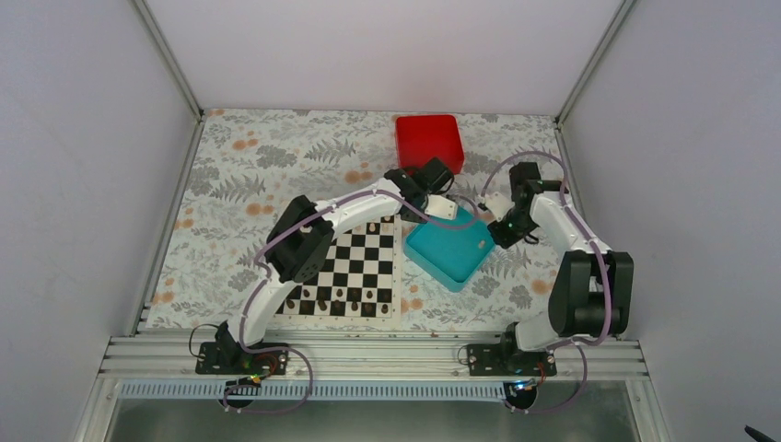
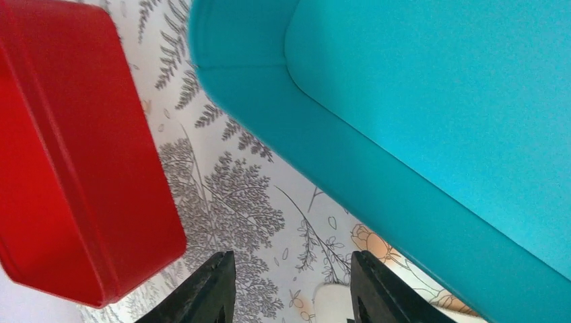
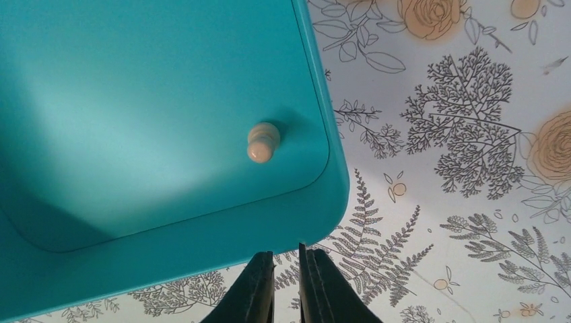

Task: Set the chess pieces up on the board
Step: Adjust the storage box at the center of the board, then pick up the chess piece from the storage box.

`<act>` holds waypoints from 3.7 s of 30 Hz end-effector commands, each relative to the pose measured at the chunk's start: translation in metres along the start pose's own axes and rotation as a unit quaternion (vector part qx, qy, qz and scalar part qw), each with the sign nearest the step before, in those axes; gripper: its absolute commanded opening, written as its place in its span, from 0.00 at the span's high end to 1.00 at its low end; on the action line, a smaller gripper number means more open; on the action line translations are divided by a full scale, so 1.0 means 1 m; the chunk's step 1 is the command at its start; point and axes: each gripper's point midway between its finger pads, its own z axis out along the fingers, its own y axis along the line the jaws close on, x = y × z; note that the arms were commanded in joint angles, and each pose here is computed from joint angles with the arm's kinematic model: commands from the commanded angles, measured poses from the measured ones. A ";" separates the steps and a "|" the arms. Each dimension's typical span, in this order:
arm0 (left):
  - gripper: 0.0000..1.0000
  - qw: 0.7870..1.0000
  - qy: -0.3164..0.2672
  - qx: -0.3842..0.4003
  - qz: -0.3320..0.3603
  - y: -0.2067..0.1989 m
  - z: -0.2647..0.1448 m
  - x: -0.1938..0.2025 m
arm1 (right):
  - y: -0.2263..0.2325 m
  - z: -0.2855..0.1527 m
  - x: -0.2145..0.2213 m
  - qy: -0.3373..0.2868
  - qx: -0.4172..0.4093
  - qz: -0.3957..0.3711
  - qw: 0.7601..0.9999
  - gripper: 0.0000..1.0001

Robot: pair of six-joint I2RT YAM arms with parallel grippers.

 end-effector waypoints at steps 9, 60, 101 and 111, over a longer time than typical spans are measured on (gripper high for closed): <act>0.58 0.999 -0.001 0.033 -0.002 -0.004 -0.001 0.006 | -0.010 0.018 -0.012 -0.006 0.014 0.013 1.000 0.92; 0.00 0.989 0.010 -0.106 -0.104 0.093 -0.174 0.111 | 0.008 0.001 -0.017 0.005 0.001 -0.036 0.999 0.51; 0.38 0.946 -0.274 0.171 0.015 -0.073 -0.054 -0.181 | -0.136 -0.031 0.014 -0.151 0.112 0.172 0.967 0.00; 0.42 0.952 -0.258 0.163 0.016 -0.083 -0.016 -0.180 | -0.137 -0.018 0.013 -0.153 0.094 0.178 0.967 0.00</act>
